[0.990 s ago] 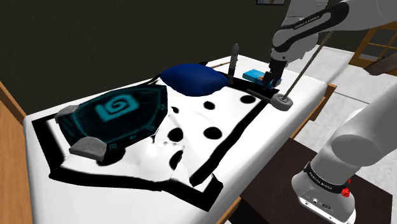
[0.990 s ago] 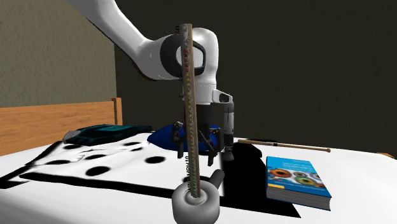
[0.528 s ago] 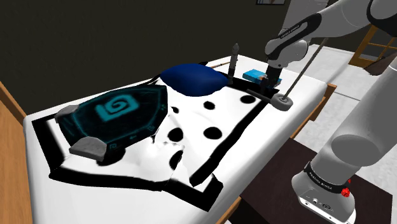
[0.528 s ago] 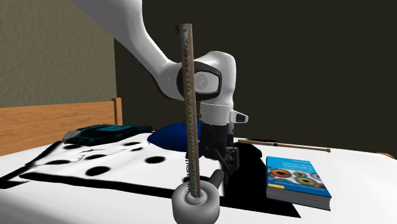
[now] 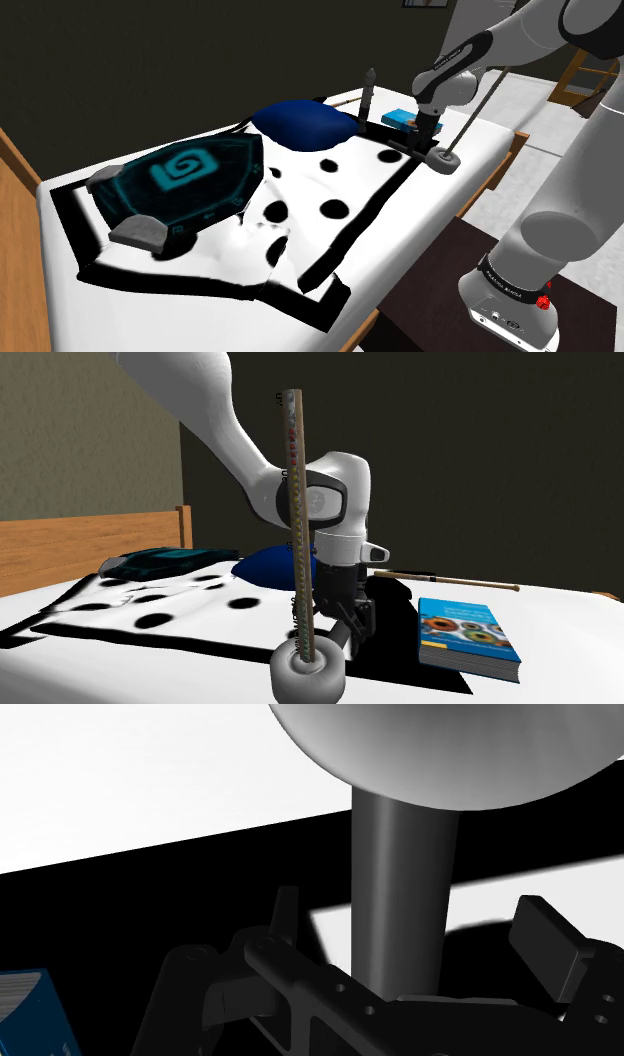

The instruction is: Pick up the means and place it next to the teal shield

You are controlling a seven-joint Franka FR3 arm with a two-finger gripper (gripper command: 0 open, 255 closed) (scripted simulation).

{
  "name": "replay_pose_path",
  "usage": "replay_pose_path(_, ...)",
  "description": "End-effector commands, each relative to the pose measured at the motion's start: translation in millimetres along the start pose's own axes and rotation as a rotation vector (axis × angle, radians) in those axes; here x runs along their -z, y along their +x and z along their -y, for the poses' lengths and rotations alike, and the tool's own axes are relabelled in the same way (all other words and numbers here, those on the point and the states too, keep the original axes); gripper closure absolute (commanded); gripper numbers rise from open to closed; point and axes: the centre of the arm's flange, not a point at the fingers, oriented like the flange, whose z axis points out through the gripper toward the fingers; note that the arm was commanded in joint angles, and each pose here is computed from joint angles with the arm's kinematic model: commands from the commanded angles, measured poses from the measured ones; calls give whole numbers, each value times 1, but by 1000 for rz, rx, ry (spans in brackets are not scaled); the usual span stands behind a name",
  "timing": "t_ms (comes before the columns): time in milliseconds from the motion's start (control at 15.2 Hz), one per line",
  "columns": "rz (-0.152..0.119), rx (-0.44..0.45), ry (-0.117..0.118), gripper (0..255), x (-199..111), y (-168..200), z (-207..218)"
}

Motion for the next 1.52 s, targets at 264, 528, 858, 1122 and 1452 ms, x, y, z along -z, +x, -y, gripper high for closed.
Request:
replay_pose_path(264, 0, 0, 0, 255, 0, 0, 0)
replay_pose_path(528, 0, 0, 0, 255, -1, 0, 0)
replay_pose_path(858, 0, 0, 0, 255, 0, 0, 0)
replay_pose_path(1122, 0, 0, 0, 255, 21, 0, 2)
replay_pose_path(1452, 0, 0, 0, 255, 47, 0, 4)
